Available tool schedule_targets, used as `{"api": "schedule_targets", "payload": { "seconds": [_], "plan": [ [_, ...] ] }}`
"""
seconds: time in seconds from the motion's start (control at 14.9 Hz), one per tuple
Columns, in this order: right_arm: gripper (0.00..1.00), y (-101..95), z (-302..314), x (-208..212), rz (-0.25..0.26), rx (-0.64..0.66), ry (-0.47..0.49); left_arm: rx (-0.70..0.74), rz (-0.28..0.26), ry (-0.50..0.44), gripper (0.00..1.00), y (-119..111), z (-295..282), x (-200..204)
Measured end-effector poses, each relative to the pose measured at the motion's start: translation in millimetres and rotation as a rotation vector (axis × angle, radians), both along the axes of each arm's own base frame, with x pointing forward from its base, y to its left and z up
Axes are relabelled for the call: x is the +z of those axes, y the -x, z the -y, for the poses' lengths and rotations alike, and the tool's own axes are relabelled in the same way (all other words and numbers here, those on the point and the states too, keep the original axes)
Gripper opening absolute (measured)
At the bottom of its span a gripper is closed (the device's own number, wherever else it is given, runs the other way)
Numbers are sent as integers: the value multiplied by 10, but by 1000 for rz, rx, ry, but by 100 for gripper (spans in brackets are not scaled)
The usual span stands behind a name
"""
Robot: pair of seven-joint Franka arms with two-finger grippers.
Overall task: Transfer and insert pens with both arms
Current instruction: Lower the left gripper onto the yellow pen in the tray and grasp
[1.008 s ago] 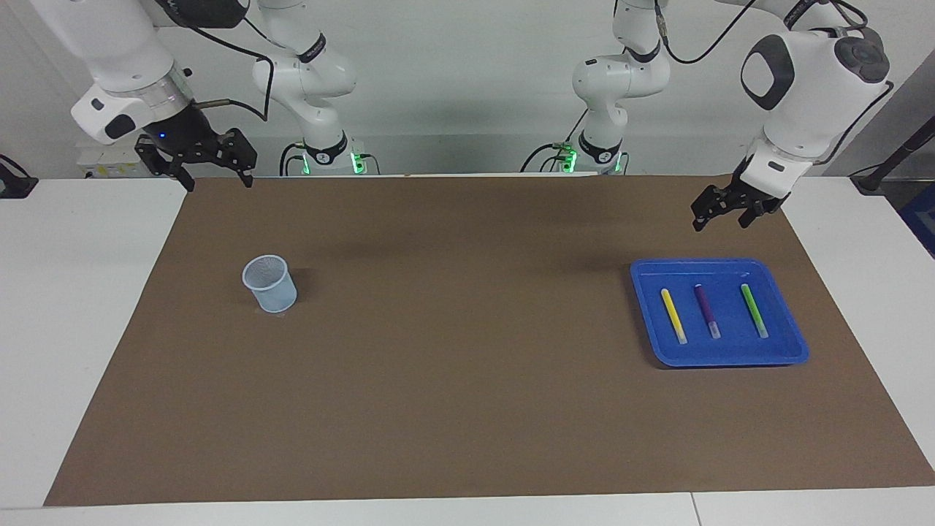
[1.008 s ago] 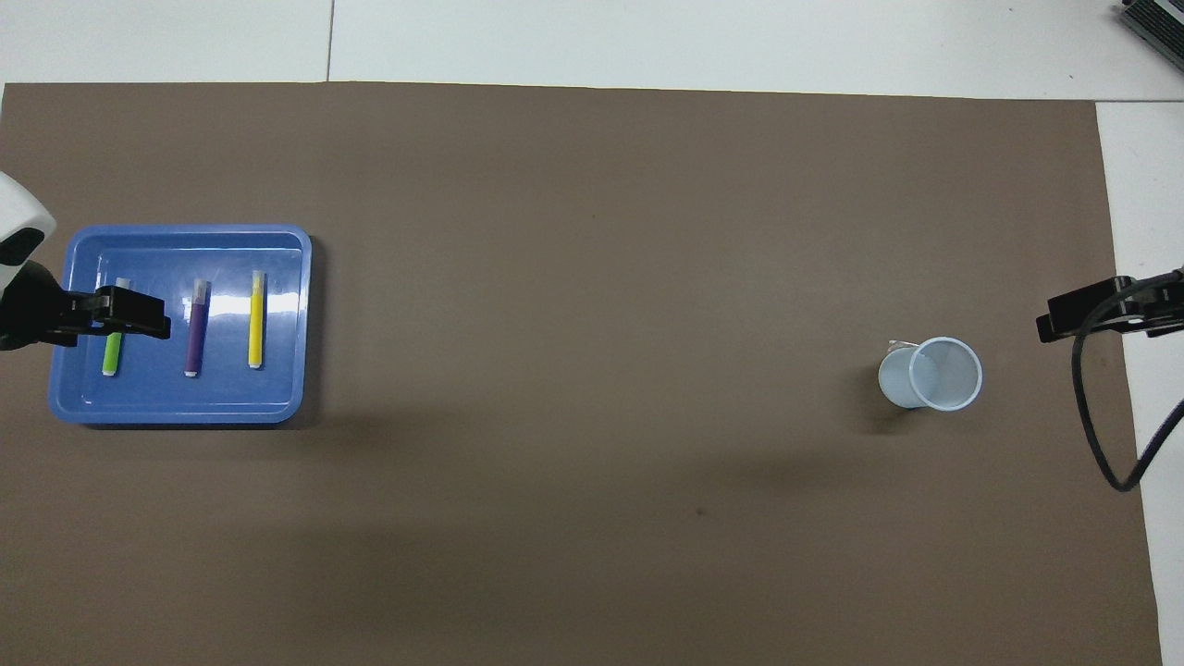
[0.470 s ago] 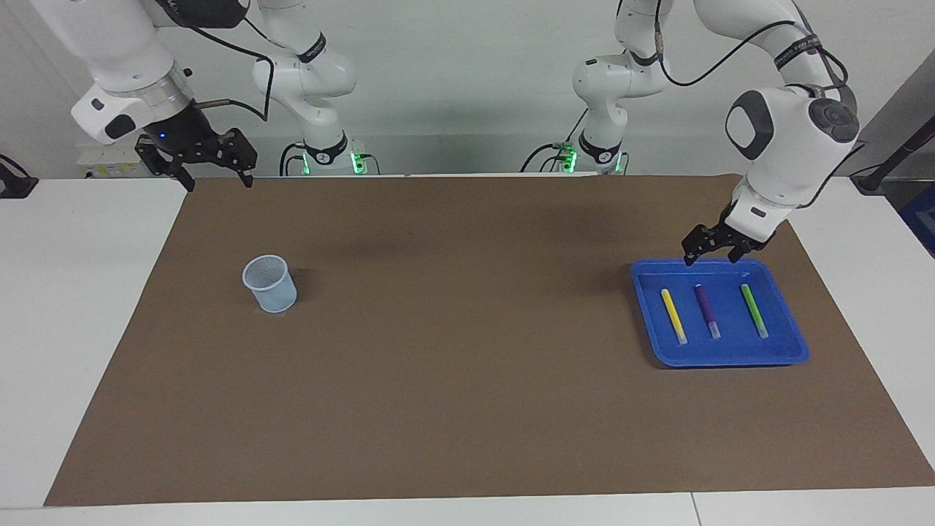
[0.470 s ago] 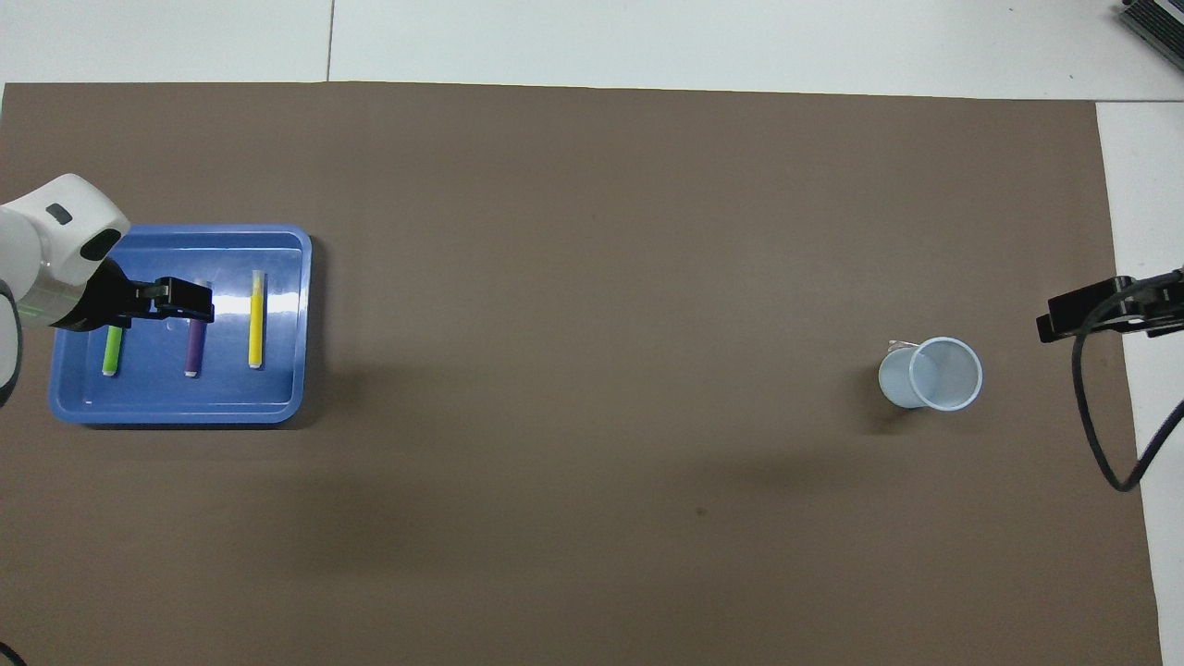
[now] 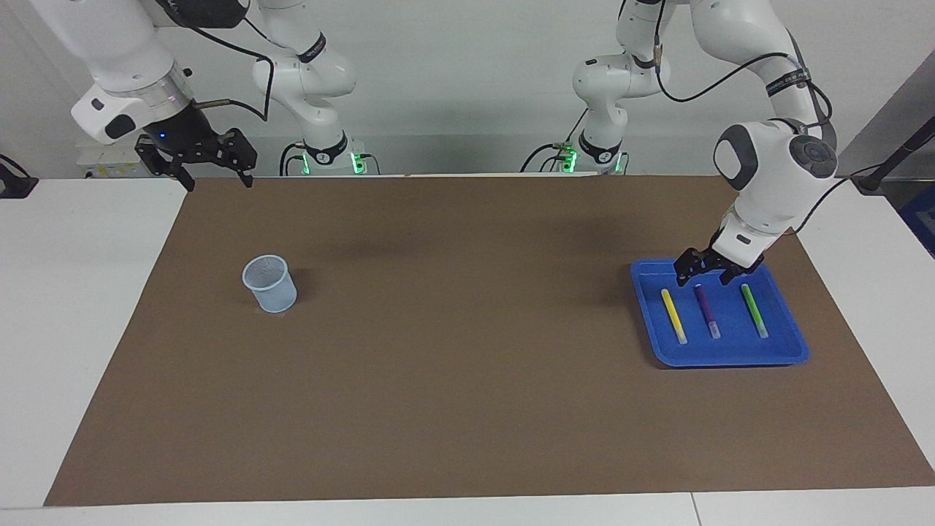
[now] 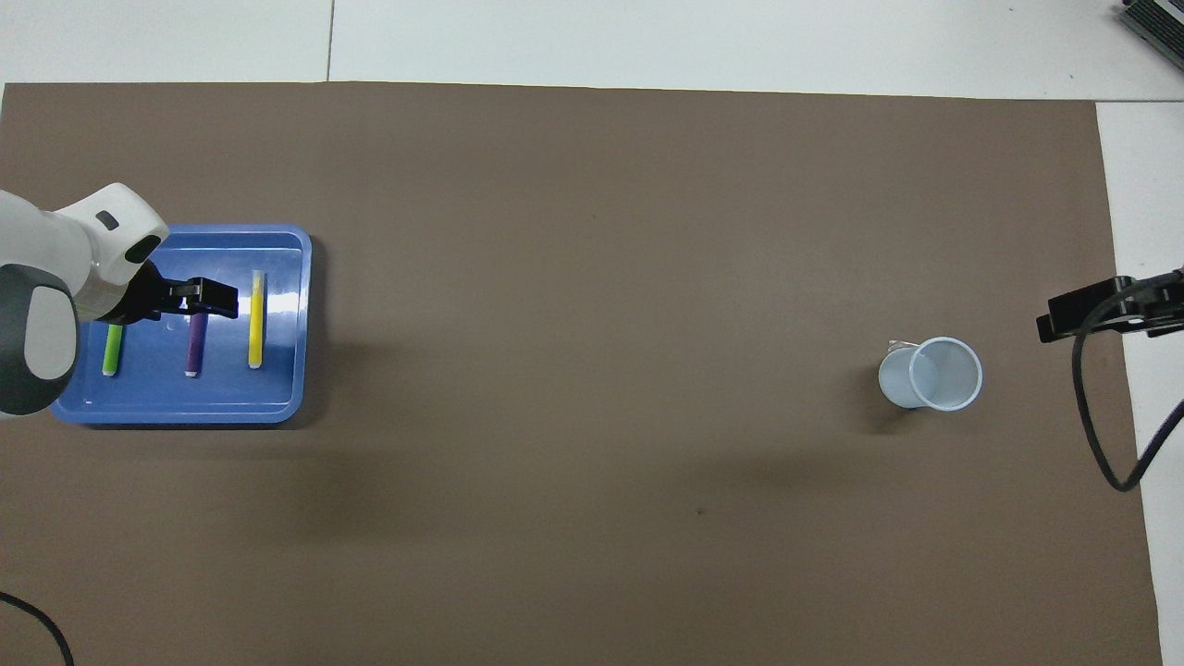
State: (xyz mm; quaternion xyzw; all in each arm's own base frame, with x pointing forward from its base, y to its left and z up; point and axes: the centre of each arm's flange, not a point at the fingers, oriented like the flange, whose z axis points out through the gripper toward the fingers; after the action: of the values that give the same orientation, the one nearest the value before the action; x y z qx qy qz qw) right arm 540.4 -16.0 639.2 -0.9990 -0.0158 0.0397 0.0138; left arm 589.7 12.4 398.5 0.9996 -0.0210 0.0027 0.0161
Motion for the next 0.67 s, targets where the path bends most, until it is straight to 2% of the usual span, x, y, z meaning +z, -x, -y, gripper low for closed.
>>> {"api": "schedule_targets", "payload": {
  "seconds": [0.47, 0.67],
  "plan": [
    [100, 0, 0, 0, 0, 0, 0, -6, 36, 1, 100, -170, 27, -445],
    [100, 0, 0, 0, 0, 0, 0, -6, 35, 2, 100, -217, 30, -670]
  ]
}}
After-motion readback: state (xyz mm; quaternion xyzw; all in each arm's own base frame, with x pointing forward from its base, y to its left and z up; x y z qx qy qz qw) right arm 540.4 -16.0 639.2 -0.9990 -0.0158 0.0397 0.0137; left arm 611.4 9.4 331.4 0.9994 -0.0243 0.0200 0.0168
